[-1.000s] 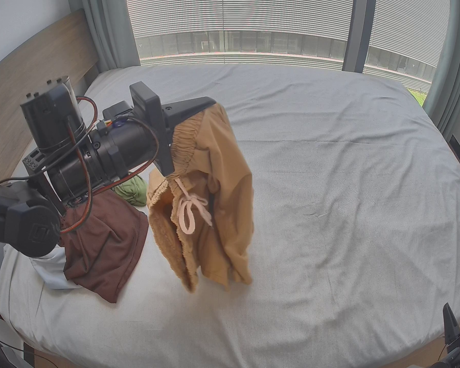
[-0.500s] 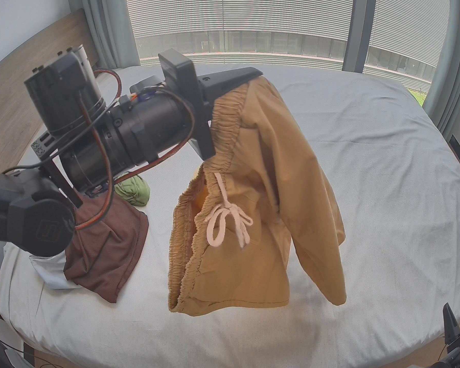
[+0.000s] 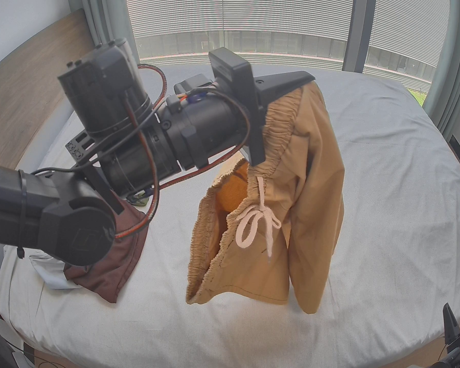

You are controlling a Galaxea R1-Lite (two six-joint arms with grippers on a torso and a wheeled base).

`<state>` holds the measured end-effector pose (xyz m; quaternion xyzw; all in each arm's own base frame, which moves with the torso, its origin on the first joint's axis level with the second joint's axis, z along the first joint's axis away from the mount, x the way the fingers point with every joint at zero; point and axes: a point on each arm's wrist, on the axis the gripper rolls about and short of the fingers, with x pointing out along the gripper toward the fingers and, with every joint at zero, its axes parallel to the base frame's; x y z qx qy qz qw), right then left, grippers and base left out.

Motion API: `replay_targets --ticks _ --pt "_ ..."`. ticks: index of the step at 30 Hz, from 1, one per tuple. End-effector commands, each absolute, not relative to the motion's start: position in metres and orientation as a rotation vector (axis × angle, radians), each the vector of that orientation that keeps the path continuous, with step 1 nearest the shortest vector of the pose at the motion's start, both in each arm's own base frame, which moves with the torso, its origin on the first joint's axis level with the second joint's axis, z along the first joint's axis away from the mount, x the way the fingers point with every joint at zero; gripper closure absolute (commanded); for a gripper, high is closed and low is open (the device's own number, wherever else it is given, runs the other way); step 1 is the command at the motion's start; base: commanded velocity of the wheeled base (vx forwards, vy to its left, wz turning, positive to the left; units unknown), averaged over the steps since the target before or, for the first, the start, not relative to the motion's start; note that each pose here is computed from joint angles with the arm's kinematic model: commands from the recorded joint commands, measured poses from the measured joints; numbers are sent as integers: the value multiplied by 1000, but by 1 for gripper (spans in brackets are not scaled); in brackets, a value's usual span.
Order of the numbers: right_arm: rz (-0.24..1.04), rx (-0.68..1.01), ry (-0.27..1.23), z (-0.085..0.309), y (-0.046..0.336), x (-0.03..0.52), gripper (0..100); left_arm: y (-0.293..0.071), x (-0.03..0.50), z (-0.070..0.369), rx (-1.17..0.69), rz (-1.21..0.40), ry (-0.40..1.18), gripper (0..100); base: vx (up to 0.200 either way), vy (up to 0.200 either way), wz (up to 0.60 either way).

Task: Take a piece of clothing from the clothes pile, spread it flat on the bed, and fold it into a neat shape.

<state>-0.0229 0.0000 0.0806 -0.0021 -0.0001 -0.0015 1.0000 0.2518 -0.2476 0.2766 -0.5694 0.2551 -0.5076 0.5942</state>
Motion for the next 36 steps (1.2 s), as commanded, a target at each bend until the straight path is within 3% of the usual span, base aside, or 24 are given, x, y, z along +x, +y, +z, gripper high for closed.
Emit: replay_targets --ticks 1,8,21,30,36 --pt "-3 -5 3 75 0 -23 0 -268 253 269 -1321 -1195 625 100 0 0 0" --pt "-3 -5 3 75 0 -23 0 -286 241 280 -1346 -1249 621 100 0 0 0" --pt "-3 -5 3 75 0 -23 0 -283 235 299 -1518 -1323 633 100 0 0 0" --pt "-3 -5 3 75 0 -23 0 -278 272 251 -1511 -1141 661 100 0 0 0" --pt "-3 -5 3 75 0 -23 0 -263 281 234 -1443 -1097 598 100 0 0 0"
